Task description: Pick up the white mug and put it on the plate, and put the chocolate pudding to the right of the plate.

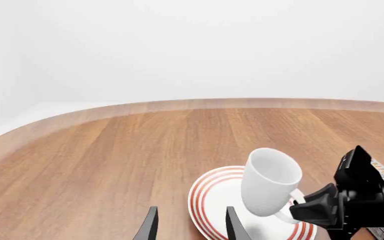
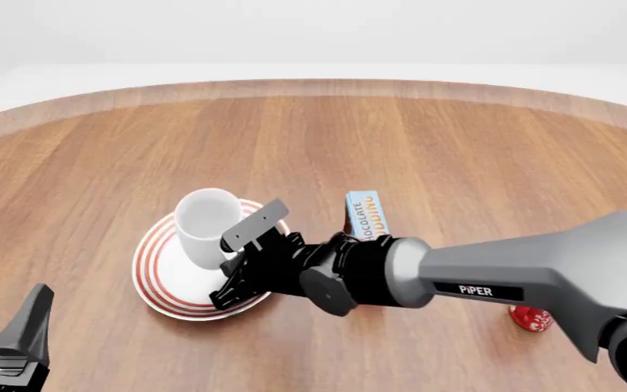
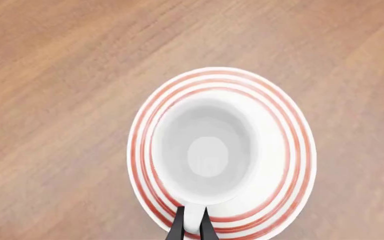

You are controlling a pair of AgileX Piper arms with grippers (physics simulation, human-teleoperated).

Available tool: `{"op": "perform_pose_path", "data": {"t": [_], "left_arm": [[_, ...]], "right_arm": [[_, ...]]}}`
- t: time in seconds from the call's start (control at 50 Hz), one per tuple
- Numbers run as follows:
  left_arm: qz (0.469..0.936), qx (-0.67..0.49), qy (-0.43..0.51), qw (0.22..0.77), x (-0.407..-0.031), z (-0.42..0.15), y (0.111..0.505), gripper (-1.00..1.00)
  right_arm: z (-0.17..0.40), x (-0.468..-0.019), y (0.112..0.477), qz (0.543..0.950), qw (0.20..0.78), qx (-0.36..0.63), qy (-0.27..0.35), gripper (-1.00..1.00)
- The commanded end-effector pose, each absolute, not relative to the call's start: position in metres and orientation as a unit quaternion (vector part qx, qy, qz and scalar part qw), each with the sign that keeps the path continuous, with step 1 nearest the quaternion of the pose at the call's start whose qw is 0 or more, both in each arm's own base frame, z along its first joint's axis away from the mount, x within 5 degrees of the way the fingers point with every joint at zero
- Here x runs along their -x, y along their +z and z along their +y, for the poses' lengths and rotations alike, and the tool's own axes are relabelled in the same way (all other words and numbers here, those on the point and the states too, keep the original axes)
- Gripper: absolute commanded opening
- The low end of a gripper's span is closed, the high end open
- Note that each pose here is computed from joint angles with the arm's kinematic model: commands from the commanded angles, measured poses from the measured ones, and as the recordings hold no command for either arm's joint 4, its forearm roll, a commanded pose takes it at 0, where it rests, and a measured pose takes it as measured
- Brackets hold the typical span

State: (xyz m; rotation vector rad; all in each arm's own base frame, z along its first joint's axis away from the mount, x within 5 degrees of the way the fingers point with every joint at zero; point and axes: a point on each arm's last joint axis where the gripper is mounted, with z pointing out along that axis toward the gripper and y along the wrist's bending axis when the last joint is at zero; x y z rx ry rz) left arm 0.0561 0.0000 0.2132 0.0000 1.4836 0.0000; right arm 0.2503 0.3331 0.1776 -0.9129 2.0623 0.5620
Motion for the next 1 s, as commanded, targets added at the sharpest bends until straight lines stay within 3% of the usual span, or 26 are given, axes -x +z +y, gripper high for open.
{"op": "perform_pose_path", "data": {"t": [0.02, 1.0], "left_arm": [[0.676, 0.000, 0.000, 0.737, -0.056, 0.000, 0.213, 1.00], [0.676, 0.000, 0.000, 0.737, -0.056, 0.000, 0.213, 1.00]], "right_arm": [[0.336, -0.255, 0.175, 0.818, 0.394, 0.357, 0.220, -1.00], [0.344, -0.257, 0.162, 0.829, 0.371, 0.362, 0.211, -1.00]]}}
